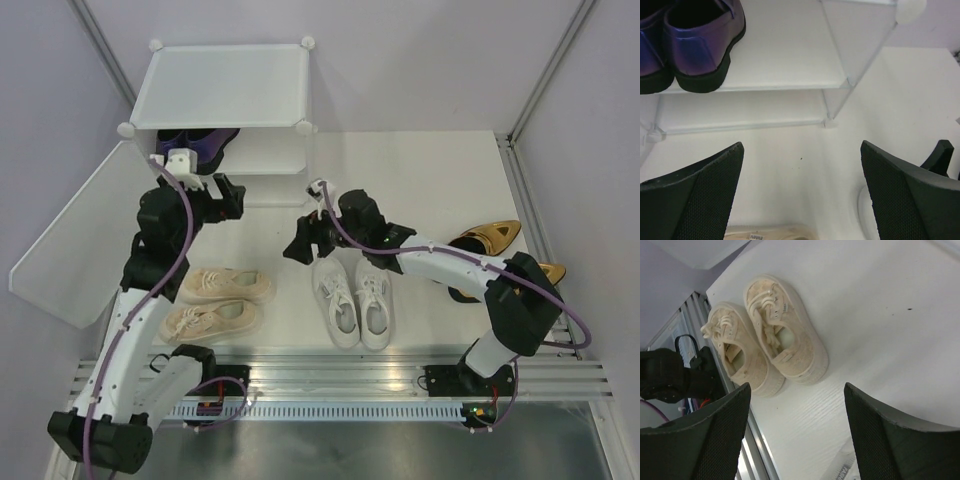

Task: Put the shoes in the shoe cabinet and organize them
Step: Move a pair of shoes to the center of the board.

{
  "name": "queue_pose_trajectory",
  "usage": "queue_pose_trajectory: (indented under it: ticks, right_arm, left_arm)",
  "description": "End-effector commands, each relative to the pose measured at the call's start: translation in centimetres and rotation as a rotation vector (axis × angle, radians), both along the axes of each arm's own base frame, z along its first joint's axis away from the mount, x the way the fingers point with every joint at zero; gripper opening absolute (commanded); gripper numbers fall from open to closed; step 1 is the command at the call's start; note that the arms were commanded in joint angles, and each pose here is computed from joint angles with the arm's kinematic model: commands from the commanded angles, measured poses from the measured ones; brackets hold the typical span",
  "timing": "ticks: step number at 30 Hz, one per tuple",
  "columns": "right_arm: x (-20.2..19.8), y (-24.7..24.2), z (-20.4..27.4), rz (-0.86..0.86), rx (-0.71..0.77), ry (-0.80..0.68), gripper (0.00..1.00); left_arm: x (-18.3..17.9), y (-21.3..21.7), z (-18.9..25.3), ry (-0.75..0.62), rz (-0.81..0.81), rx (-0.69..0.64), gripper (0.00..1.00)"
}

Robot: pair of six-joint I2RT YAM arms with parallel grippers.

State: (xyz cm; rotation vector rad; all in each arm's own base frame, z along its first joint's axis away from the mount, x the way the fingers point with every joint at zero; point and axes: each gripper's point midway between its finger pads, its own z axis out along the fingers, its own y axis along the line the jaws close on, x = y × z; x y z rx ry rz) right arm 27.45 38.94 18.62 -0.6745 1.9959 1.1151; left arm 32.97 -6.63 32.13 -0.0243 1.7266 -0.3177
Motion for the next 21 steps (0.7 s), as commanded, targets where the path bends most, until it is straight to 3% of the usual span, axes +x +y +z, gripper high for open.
queue_pose_trajectory:
  ticks: [1, 4, 8, 21]
  right_arm:
    - [-1.7, 1.7, -0.8, 0.099, -0.071, -0.08, 0.79]
    - [-5.4, 4.7, -2.3, 0.242, -0.112, -0.141, 0.77]
    - [-6.8, 7.1, -3.5, 0.308, -0.118, -0.14, 0.75]
    - [-5.6, 13.2, -1.8, 0.312, -0.103, -0.4, 0.78]
  left_arm:
    - [-2.2, 2.0, -0.8, -0.011, 0.125, 0.212, 1.0]
    - [-4.3, 3.0, 1.5, -0.125, 0.192, 0.201, 1.0]
    - [-6.0, 4.4, 3.0, -0.208, 0.254, 0.156, 1.0]
    - [-8.4, 5.8, 5.2, -0.296, 0.312, 0.073, 1.0]
